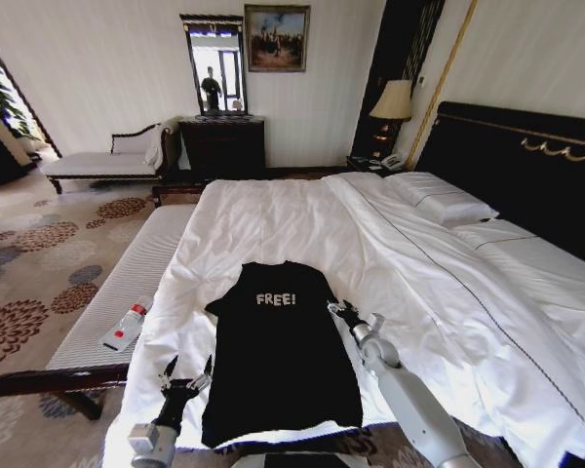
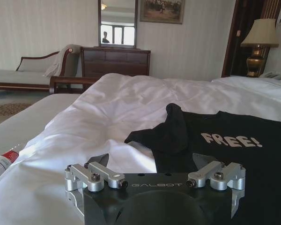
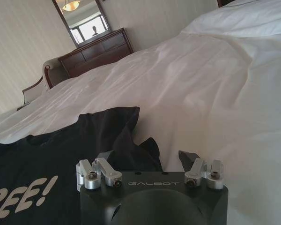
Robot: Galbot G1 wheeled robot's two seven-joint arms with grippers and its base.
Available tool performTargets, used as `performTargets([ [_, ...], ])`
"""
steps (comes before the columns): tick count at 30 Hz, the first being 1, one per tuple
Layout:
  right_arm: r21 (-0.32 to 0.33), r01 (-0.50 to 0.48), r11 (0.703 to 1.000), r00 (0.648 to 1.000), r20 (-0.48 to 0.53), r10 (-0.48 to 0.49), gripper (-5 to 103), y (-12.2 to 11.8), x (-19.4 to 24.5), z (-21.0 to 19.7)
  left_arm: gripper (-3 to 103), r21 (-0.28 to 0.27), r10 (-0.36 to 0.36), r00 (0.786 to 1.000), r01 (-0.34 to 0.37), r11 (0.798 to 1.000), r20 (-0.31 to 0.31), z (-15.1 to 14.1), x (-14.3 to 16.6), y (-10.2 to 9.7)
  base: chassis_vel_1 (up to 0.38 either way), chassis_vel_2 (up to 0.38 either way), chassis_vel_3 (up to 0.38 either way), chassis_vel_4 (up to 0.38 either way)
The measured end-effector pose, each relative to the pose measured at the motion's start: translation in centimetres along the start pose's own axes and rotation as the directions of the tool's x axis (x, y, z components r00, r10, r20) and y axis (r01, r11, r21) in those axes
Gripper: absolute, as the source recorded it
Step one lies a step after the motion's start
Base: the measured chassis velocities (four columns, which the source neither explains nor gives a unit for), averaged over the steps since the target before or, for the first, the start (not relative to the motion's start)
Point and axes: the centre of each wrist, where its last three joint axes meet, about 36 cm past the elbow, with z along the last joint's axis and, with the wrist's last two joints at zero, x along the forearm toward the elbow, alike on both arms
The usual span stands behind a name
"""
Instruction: Fold the clothes on the bed.
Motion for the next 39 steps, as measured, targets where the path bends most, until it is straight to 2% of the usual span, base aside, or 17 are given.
performTargets([
  [2,-0.033,-0.001,0.999,1.0,-0.002,0.001,70,0.3,-0.3,-0.1,100,0.0,-0.005,1.0,0.005,1.0,-0.003,0.0,0.0,0.0,0.0,0.0,0.0,0.0],
  [3,-0.038,-0.002,0.999,1.0,-0.003,0.002,70,0.3,-0.4,-0.1,100,0.0,-0.008,1.0,0.008,1.0,-0.003,0.0,0.0,0.0,0.0,0.0,0.0,0.0],
  [4,-0.04,-0.004,0.999,1.0,-0.005,0.004,64,0.2,-0.6,0.0,100,0.001,-0.012,1.0,0.012,1.0,-0.003,0.0,0.0,0.1,0.0,0.0,0.0,0.0],
  [5,-0.04,-0.004,0.999,1.0,-0.005,0.004,64,0.2,-0.6,0.0,100,0.001,-0.012,1.0,0.012,1.0,-0.003,0.0,0.0,0.1,0.0,0.0,0.0,0.0],
  [8,-0.037,-0.008,0.999,1.0,-0.01,0.007,48,0.0,-0.6,0.0,100,0.006,-0.019,1.0,0.019,1.0,-0.003,-0.1,0.0,0.2,0.0,0.0,0.0,0.0],
  [10,-0.036,-0.008,0.999,1.0,-0.01,0.007,48,0.0,-0.6,0.0,100,0.008,-0.02,1.0,0.02,1.0,-0.002,-0.1,0.0,0.2,0.0,0.0,0.0,0.0],
  [14,-0.023,-0.006,1.0,1.0,-0.008,0.006,26,0.1,-0.8,0.1,100,0.014,-0.027,1.0,0.027,1.0,-0.007,0.0,-0.1,0.1,0.0,0.0,0.0,0.0],
  [15,-0.023,-0.006,1.0,1.0,-0.008,0.006,26,0.1,-0.8,0.1,100,0.014,-0.027,1.0,0.027,1.0,-0.007,0.0,-0.1,0.1,0.0,0.0,0.0,0.0],
  [17,-0.02,-0.006,1.0,1.0,-0.006,0.005,15,0.2,-1.0,0.1,100,0.017,-0.028,1.0,0.028,0.999,-0.008,0.0,-0.1,0.1,0.0,0.0,0.0,0.0],
  [18,-0.018,-0.005,1.0,1.0,-0.005,0.005,15,0.3,-1.0,0.1,100,0.02,-0.029,1.0,0.029,0.999,-0.009,0.0,-0.1,0.1,0.0,0.0,0.0,0.0],
  [20,-0.017,-0.006,1.0,1.0,-0.004,0.006,4,0.3,-1.1,0.0,100,0.022,-0.031,0.999,0.031,0.999,-0.01,0.0,-0.1,0.1,0.0,0.0,0.0,0.0],
  [23,-0.015,-0.007,1.0,1.0,-0.003,0.007,1,0.2,-1.1,-0.1,100,0.021,-0.033,0.999,0.033,0.999,-0.011,0.0,0.0,0.2,0.0,0.0,0.0,0.0],
  [32,0.028,-0.014,1.0,1.0,0.012,0.013,1,0.0,-1.6,-1.9,100,0.035,-0.043,0.999,0.043,0.998,-0.011,0.4,0.0,0.0,0.0,0.0,0.0,0.0],
  [39,0.031,-0.071,0.997,0.997,0.03,0.07,1,-0.5,-3.3,-5.0,100,0.046,-0.059,0.998,0.059,0.997,-0.008,0.3,-0.1,0.7,0.0,0.0,0.0,0.0],
])
